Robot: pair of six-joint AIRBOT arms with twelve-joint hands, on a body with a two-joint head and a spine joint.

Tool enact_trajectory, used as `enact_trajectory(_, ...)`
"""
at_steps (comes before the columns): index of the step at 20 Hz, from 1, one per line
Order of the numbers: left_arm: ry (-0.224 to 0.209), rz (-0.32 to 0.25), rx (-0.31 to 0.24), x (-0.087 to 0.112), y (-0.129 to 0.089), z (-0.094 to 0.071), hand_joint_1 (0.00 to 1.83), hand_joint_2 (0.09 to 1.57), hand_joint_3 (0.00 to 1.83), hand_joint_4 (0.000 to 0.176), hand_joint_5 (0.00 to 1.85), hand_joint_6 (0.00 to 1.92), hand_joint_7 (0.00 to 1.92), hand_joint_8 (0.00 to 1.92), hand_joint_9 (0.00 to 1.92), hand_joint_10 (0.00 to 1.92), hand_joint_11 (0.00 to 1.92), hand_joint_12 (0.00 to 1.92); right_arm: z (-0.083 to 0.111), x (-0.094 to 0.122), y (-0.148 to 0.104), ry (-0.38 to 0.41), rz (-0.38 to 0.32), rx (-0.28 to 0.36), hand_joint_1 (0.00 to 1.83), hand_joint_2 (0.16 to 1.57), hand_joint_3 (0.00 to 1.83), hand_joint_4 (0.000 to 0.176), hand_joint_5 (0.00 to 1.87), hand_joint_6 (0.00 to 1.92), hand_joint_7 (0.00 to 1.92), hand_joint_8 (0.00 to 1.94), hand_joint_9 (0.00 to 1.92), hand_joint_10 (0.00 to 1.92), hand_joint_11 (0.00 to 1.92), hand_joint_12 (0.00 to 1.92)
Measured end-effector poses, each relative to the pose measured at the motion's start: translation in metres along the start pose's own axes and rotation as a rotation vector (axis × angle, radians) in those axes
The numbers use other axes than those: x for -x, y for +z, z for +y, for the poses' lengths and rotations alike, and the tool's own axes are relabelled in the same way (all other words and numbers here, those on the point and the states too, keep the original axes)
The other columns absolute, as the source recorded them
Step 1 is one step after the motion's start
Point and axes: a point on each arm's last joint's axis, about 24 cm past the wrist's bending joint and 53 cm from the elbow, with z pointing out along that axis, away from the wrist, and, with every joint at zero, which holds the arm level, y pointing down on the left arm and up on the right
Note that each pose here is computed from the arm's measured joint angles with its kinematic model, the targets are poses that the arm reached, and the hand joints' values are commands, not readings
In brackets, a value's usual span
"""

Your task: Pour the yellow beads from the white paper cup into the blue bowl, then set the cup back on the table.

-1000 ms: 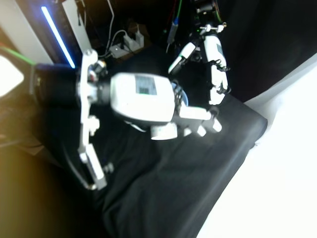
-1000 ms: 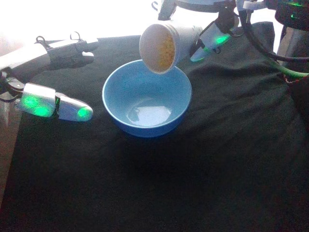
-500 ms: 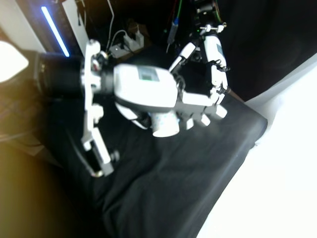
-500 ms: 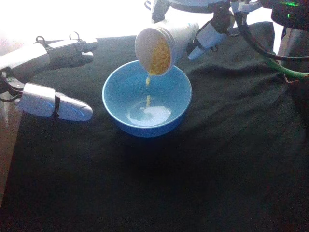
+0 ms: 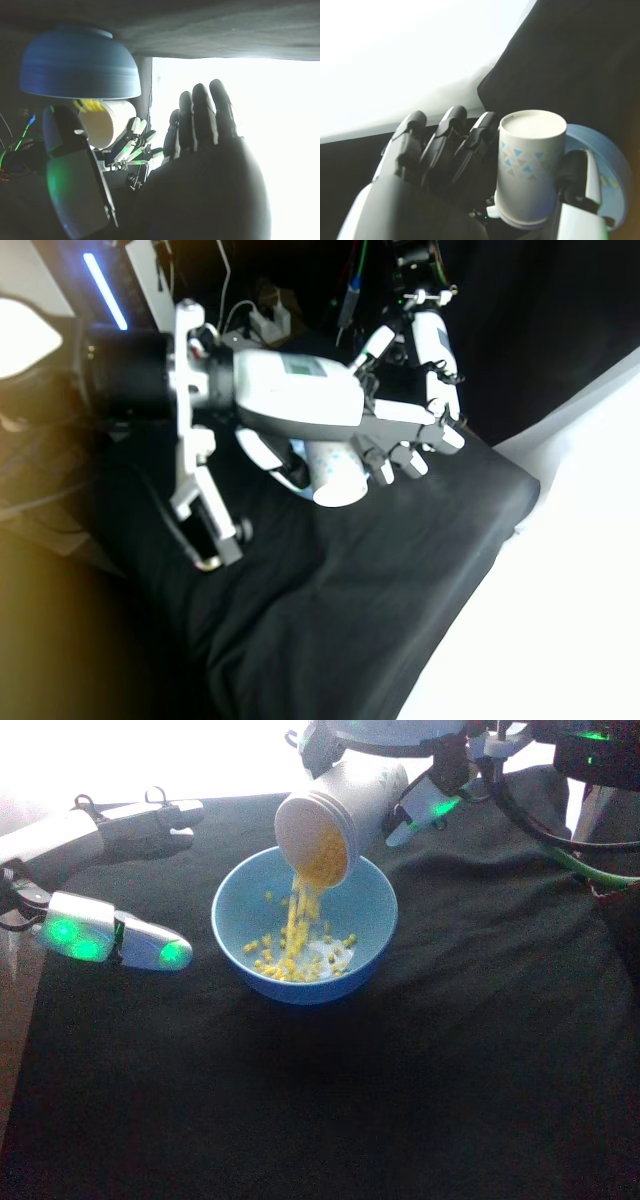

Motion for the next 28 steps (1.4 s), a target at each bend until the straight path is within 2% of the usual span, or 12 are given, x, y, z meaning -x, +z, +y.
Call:
enact_trajectory(4,0.000,0.000,0.000,0.000,0.000,0.000,0.82,0.77,0.00,0.032,0.14,0.00,0.30,0.00,0.28,0.00,0.00,0.62,0.001,0.001,0.000,-0.008,-0.001,0.000,1.15,1.08,0.00,0.000,1.04,0.89,0.99,0.01,0.61,0.00,0.00,0.42)
enact_trajectory(5,-0.001,0.000,0.000,0.000,0.000,0.000,0.82,0.76,0.00,0.036,0.15,0.00,0.30,0.00,0.28,0.00,0.00,0.62,0.001,0.001,0.000,-0.012,0.000,0.000,1.24,1.08,0.03,0.000,1.00,0.94,1.02,0.72,0.61,0.02,0.00,0.42)
enact_trajectory(6,-0.001,0.000,0.000,0.000,0.000,0.000,0.82,0.77,0.00,0.041,0.15,0.00,0.31,0.00,0.28,0.00,0.00,0.61,0.002,0.001,0.000,-0.015,0.002,0.001,1.16,1.07,0.01,0.000,1.04,0.89,0.96,0.32,0.61,0.01,0.00,0.42)
enact_trajectory(8,-0.002,0.000,0.001,0.000,0.000,0.000,0.83,0.77,0.00,0.023,0.15,0.00,0.30,0.00,0.27,0.00,0.01,0.58,0.003,0.000,0.000,-0.026,0.005,0.003,1.11,1.08,0.00,0.001,1.05,0.88,0.96,0.03,0.59,0.00,0.00,0.44)
enact_trajectory(15,-0.003,0.000,0.001,0.000,0.000,0.000,0.82,0.76,0.00,0.037,0.15,0.00,0.31,0.00,0.28,0.00,0.03,0.58,0.004,-0.001,-0.002,-0.034,0.007,0.003,1.11,1.10,0.00,0.000,1.00,0.95,0.99,0.00,0.58,0.00,0.00,0.38)
enact_trajectory(16,-0.003,0.000,0.001,0.000,0.000,0.000,0.80,0.76,0.00,0.034,0.15,0.00,0.31,0.01,0.29,0.01,0.04,0.58,0.003,-0.001,-0.002,-0.038,0.009,0.002,1.22,1.11,0.03,0.000,0.93,1.06,0.95,0.84,0.59,0.02,0.00,0.39)
enact_trajectory(18,-0.003,0.000,0.001,0.000,0.000,0.000,0.81,0.77,0.00,0.041,0.14,0.00,0.30,0.00,0.27,0.00,0.02,0.57,0.002,-0.002,-0.002,-0.047,0.012,-0.003,1.10,1.12,0.00,0.000,0.96,1.01,0.93,0.15,0.59,0.00,0.00,0.36)
enact_trajectory(19,-0.002,0.000,0.001,0.000,0.000,0.001,0.80,0.77,0.00,0.047,0.15,0.00,0.30,0.00,0.28,0.00,0.02,0.58,0.003,-0.002,-0.002,-0.052,0.013,-0.002,1.13,1.10,0.00,0.000,1.00,0.95,0.93,0.05,0.56,0.00,0.00,0.30)
enact_trajectory(21,-0.003,-0.001,0.002,0.000,0.000,0.000,0.82,0.77,0.00,0.044,0.15,0.00,0.30,0.00,0.27,0.00,0.02,0.58,0.005,-0.004,-0.002,-0.074,0.020,0.000,1.11,1.10,0.00,0.000,0.99,0.96,0.93,0.01,0.52,0.00,0.00,0.24)
enact_trajectory(23,-0.003,0.000,0.002,0.000,0.000,0.001,0.80,0.77,0.00,0.035,0.14,0.00,0.30,0.00,0.28,0.00,0.03,0.58,0.009,-0.002,-0.001,-0.090,0.018,0.007,1.09,1.08,0.00,0.048,1.04,0.89,0.89,0.00,0.50,0.00,0.00,0.22)
enact_trajectory(24,-0.003,0.000,0.002,0.000,0.000,0.001,0.81,0.77,0.00,0.039,0.14,0.00,0.29,0.00,0.27,0.00,0.01,0.58,0.012,0.000,-0.001,-0.097,0.015,0.013,1.11,1.07,0.00,0.011,1.06,0.85,0.91,0.00,0.51,0.00,0.00,0.24)
enact_trajectory(28,-0.003,0.000,0.002,0.000,0.000,0.001,0.81,0.77,0.00,0.036,0.15,0.01,0.30,0.00,0.27,0.00,0.01,0.57,0.010,0.001,-0.002,-0.095,0.014,0.007,1.12,1.11,0.01,0.000,0.97,1.04,0.98,0.00,0.52,0.00,0.00,0.21)
